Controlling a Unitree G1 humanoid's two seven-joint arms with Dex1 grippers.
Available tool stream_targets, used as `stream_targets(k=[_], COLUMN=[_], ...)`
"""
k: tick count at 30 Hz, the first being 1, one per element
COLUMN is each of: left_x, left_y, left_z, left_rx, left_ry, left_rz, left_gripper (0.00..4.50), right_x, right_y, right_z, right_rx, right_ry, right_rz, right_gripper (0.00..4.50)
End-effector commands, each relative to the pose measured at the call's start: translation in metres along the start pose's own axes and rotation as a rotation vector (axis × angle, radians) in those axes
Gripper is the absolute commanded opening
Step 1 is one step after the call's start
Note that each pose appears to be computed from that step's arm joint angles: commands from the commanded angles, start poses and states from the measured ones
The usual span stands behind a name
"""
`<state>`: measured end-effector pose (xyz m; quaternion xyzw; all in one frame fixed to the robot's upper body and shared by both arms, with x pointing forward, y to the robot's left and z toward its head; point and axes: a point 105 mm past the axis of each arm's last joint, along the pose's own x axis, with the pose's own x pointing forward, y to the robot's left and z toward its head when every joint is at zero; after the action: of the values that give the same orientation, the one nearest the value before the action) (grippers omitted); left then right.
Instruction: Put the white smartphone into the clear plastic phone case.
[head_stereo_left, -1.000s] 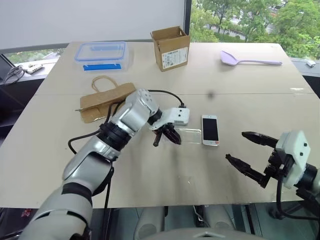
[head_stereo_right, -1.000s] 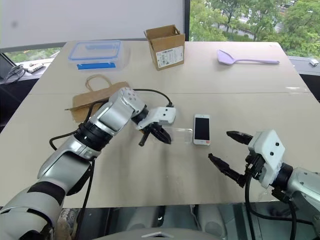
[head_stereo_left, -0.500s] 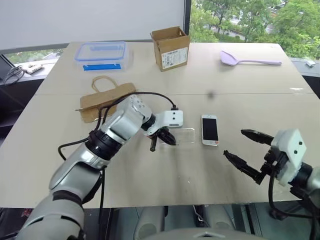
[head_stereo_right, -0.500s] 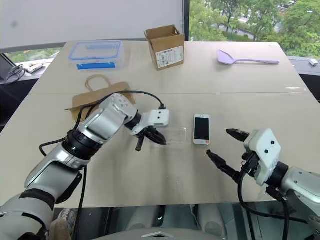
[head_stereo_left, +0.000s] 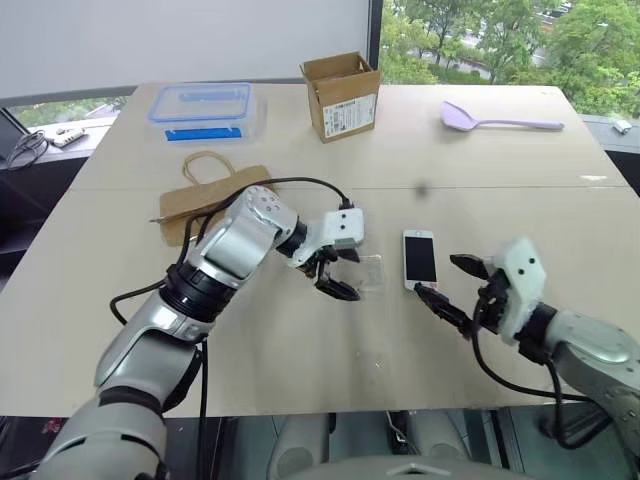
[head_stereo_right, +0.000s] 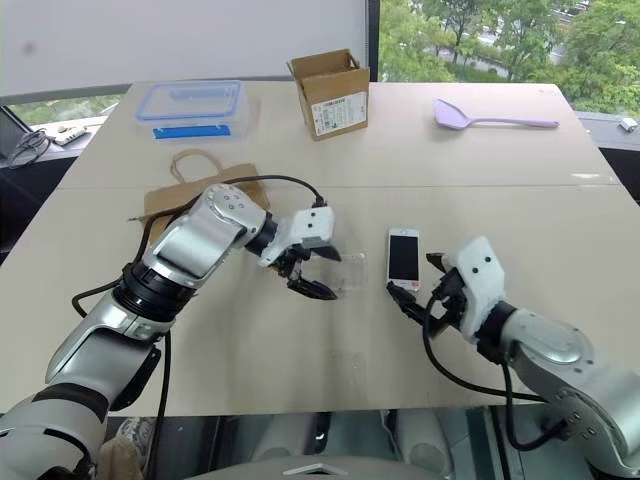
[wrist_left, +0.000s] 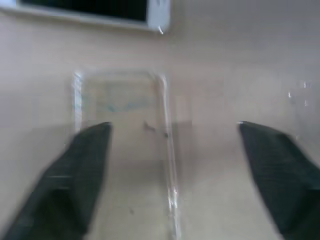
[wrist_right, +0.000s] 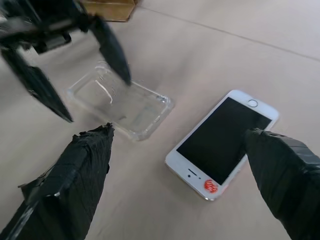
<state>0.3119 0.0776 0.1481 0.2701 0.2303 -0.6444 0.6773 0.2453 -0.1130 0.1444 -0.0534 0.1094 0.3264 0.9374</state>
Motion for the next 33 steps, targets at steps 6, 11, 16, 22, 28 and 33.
stream_targets(k=[6, 11, 16, 22, 28, 33], left_x=[-0.049, -0.050, -0.054, -0.058, -0.056, -0.056], left_y=[-0.007, -0.012, -0.028, -0.041, -0.048, -0.054], left_z=[-0.001, -0.017, -0.013, -0.021, -0.023, -0.026], left_rx=[-0.021, -0.037, -0.041, -0.078, -0.098, -0.101], left_ry=[-0.314, -0.350, -0.466, -0.528, -0.545, -0.549], left_rz=[0.131, 0.162, 0.100, 0.085, 0.134, 0.152], left_gripper=[4.44, 4.44, 4.44, 4.44, 4.44, 4.44], right_x=[0.019, 0.010, -0.013, -0.019, -0.003, 0.016], right_y=[-0.011, -0.029, -0.051, -0.065, -0.071, -0.061], right_z=[-0.010, -0.010, -0.020, -0.035, -0.040, -0.039], right_rx=[-0.002, -0.068, -0.168, -0.136, -0.175, -0.217], right_ry=[0.067, 0.110, 0.235, 0.300, 0.273, 0.218], right_rz=[-0.135, -0.117, -0.034, 0.007, 0.014, 0.049], right_gripper=[4.50, 4.50, 4.50, 4.50, 4.50, 4.50])
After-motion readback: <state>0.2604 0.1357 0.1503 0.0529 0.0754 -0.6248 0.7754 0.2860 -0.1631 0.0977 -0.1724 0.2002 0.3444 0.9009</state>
